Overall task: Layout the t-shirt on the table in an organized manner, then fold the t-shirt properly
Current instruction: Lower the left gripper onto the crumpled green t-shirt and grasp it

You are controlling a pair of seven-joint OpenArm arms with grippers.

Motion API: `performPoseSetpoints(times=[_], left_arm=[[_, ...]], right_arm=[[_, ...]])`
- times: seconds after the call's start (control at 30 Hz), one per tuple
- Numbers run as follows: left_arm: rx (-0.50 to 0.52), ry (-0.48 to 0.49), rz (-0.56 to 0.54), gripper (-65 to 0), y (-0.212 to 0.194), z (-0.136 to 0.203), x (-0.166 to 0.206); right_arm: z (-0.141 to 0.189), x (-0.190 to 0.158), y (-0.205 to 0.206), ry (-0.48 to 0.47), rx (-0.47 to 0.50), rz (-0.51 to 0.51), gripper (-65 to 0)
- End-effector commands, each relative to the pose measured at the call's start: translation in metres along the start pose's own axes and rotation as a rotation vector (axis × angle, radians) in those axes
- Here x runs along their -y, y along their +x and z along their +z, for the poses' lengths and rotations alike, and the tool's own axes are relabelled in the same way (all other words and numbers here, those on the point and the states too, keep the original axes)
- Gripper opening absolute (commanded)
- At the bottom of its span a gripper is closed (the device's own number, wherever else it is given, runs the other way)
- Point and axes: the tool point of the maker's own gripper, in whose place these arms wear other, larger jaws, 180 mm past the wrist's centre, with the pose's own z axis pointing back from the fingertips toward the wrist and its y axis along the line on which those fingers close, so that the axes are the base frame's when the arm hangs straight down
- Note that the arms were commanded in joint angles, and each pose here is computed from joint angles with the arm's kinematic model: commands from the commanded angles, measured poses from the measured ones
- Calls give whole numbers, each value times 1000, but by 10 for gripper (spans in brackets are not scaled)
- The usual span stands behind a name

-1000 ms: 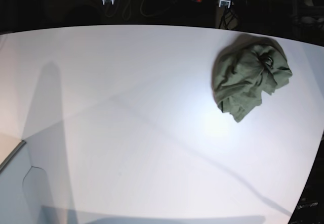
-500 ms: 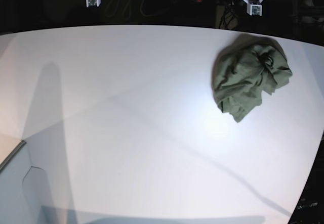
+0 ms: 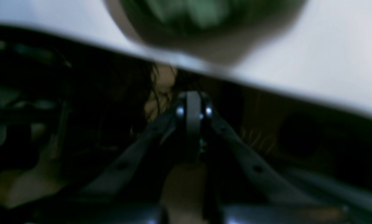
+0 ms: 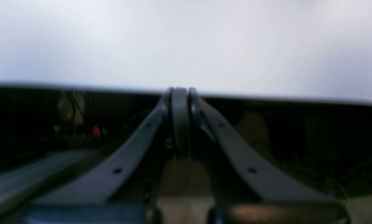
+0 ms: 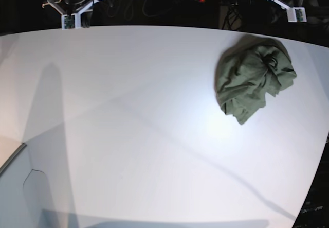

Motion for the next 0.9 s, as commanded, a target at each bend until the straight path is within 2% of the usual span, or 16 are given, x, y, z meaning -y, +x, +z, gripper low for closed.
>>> performPoseSetpoints(times=[0.0, 0.1, 0.2, 0.27, 0.3, 0.4, 0.53, 0.63, 0.87], left_arm=[[83, 2, 2, -650, 25, 8, 0], [211, 48, 36, -650, 66, 19, -3], [293, 71, 60, -648, 90, 19, -5], [327, 74, 72, -618, 101, 13, -5], [348, 71, 79, -579, 107, 10, -3], [396, 58, 95, -408, 122, 4, 3], [474, 36, 151, -241, 144, -6, 15], [449, -7, 164, -192, 149, -22, 31], [300, -57, 223, -193, 155, -68, 49]], right_arm=[[5, 0, 15, 1, 48, 1, -650], [9, 0, 34, 3, 103, 1, -650], [5, -1, 46, 4, 130, 0, -650], [5, -1, 47, 6, 132, 0, -650], [5, -1, 47, 6, 132, 0, -650], [5, -1, 47, 6, 132, 0, -650], [4, -1, 46, 6, 130, 0, -650], [4, -1, 47, 6, 132, 0, -650], [3, -1, 49, 5, 140, 0, -650]])
